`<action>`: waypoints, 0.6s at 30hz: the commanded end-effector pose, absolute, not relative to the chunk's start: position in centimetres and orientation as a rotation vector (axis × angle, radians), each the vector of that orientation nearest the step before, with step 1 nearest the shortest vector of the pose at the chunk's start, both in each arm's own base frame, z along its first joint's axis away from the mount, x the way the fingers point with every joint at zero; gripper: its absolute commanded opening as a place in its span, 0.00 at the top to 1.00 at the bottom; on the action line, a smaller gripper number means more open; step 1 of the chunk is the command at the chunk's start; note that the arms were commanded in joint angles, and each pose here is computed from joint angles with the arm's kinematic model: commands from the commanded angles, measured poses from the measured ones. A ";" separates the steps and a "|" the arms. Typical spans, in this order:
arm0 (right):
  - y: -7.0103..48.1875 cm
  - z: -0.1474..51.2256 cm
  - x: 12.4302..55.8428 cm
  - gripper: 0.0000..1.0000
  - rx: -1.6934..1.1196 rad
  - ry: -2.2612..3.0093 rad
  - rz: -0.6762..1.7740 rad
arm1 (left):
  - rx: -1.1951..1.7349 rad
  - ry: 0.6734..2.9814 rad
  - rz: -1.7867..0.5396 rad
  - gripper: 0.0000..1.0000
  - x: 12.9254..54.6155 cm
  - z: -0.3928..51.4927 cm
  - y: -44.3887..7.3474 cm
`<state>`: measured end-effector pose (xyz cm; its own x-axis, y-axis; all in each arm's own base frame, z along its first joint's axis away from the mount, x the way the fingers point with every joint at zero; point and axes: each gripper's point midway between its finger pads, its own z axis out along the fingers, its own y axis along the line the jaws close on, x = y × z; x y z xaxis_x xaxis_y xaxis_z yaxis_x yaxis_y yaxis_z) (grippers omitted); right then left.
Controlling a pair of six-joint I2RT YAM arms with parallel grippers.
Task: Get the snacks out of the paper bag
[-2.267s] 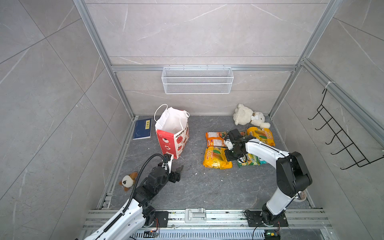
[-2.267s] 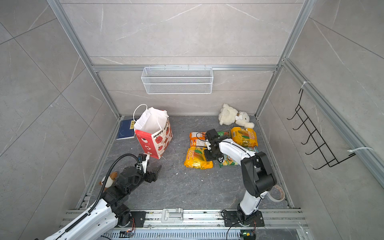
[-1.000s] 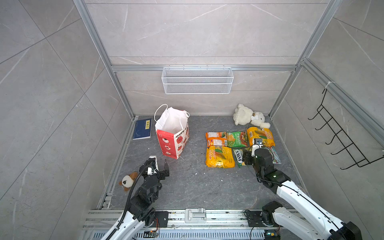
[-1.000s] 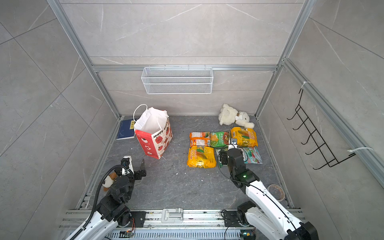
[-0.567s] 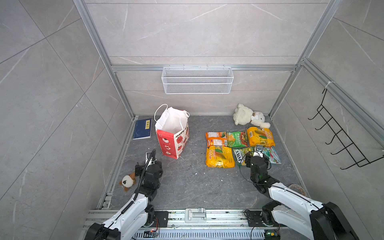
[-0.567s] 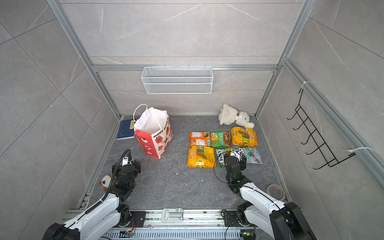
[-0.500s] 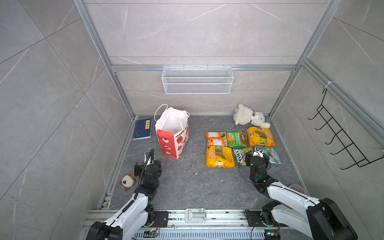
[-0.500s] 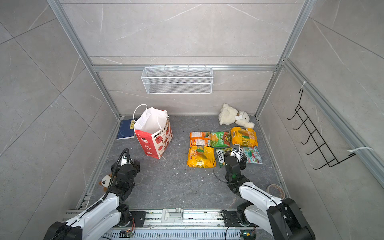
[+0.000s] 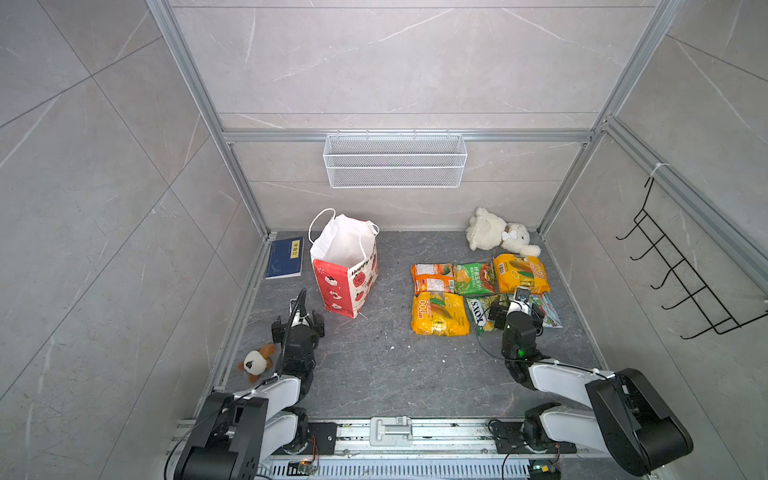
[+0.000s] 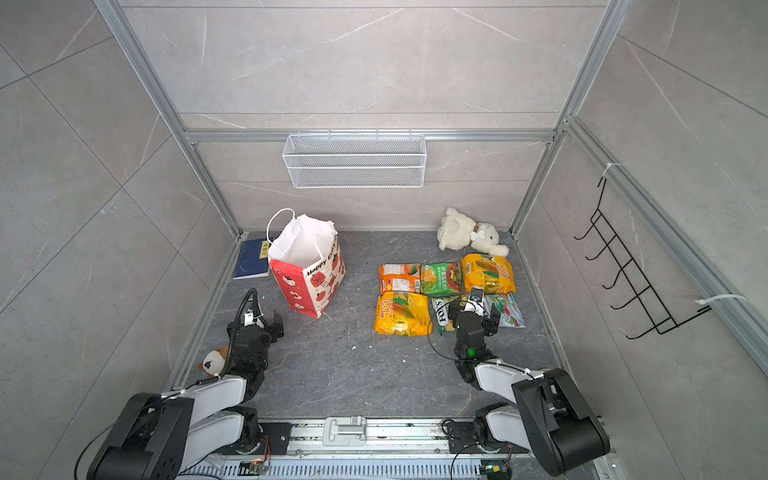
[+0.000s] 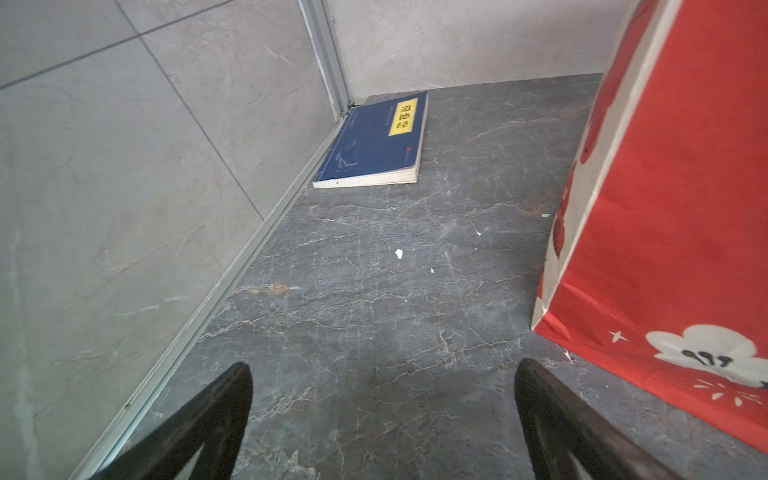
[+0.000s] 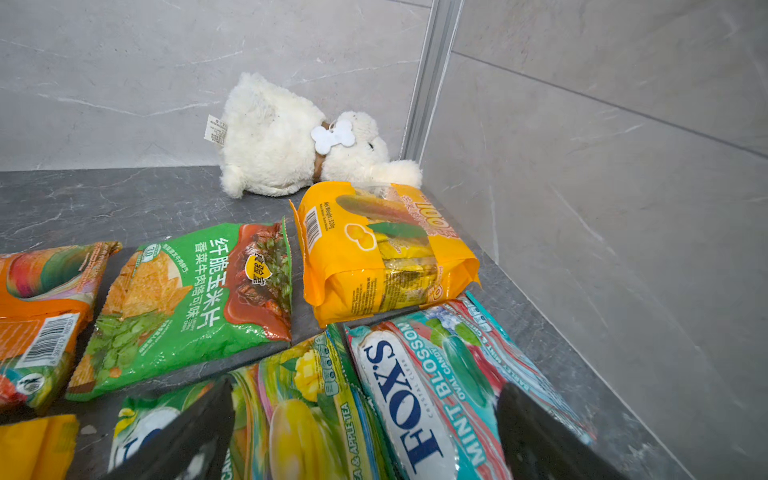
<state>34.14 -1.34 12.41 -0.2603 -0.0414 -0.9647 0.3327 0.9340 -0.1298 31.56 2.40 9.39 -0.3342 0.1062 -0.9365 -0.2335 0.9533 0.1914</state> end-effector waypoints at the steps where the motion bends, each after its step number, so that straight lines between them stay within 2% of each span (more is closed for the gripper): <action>1: -0.9 12.8 35.6 0.01 0.215 1.770 -0.246 | -0.049 1.724 0.235 0.00 34.1 13.0 1.0; 8: -0.4 11.4 36.6 0.01 0.153 1.807 -0.139 | 0.043 1.719 0.174 0.00 35.2 10.5 -0.4; 10: 1.0 10.8 36.3 0.01 0.064 1.811 -0.084 | 0.155 1.743 0.113 0.00 34.8 10.0 -2.1; 13: 2.8 10.9 36.6 0.01 -0.049 1.738 -0.019 | 0.149 1.731 0.119 0.00 34.9 10.1 -2.0; 16: 1.8 10.0 37.0 0.01 0.014 1.828 -0.058 | 0.106 1.766 0.145 0.00 35.6 10.0 -1.2; 18: 0.3 9.9 38.3 0.01 0.108 1.853 -0.114 | 0.029 1.873 0.131 0.00 37.0 9.1 0.4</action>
